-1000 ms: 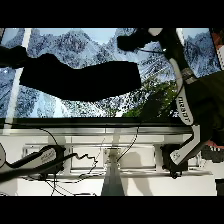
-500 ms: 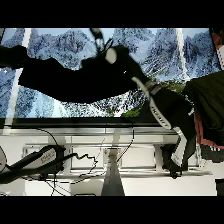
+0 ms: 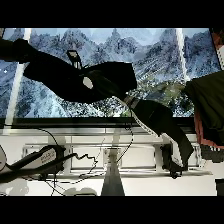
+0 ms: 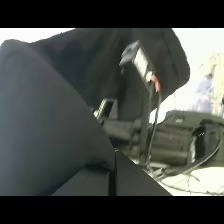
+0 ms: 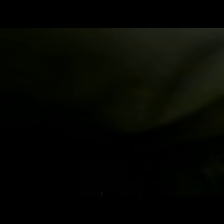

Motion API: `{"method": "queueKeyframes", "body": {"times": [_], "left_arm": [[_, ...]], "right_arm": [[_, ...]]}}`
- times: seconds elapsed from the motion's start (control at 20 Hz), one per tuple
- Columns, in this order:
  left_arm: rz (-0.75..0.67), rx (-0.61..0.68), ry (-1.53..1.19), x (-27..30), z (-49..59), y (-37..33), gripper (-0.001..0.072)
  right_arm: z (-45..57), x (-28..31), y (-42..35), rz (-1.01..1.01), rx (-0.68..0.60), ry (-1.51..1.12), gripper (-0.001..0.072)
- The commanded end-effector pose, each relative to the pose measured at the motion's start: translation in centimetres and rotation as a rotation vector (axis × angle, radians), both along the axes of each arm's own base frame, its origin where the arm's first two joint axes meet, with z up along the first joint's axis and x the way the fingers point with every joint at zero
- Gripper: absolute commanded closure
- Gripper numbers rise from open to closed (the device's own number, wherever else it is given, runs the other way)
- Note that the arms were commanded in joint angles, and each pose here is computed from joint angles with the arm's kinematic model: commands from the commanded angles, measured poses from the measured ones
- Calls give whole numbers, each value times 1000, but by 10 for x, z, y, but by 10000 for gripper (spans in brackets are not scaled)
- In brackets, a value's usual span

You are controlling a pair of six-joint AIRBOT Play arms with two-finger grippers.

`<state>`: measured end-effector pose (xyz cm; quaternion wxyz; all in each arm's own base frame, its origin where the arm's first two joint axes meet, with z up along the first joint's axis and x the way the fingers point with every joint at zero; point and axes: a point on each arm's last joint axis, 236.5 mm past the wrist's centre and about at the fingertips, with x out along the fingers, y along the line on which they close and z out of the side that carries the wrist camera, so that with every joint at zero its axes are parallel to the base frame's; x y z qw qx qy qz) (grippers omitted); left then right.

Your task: Fold the clothes and pants, and hang the long-sleeved shirts on hangers.

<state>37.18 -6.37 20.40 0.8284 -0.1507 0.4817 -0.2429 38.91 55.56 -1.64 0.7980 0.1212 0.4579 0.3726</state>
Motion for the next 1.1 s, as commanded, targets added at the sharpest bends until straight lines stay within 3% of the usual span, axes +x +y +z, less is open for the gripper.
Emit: {"method": "queueKeyframes", "body": {"times": [0.0,0.2,0.3,0.55,0.75,0.8,0.85,0.9,1.05], "left_arm": [[-5,-26,10,12,-9,-3,697],[-21,-53,90,36,-47,-15,697],[-18,-72,82,63,-67,-36,698],[-84,-202,-30,113,-101,-186,698],[-169,-210,-116,94,-138,-317,693],[-188,-193,-166,90,-144,-338,574],[-204,-157,-237,91,-148,-351,198],[-199,-127,-310,96,-147,-359,0],[-215,-54,-400,105,-136,-347,-9]], "right_arm": [[-10,11,-20,-1,-82,-11,701],[-1,84,-143,-92,-327,-52,701],[20,116,-210,-147,-387,-59,700],[76,162,-347,-371,-389,-33,700],[95,168,-415,-478,-399,0,700],[95,167,-427,-494,-406,16,700],[92,165,-437,-505,-415,35,700],[87,163,-448,-509,-436,56,700],[73,152,-484,-405,-548,70,700]]}}
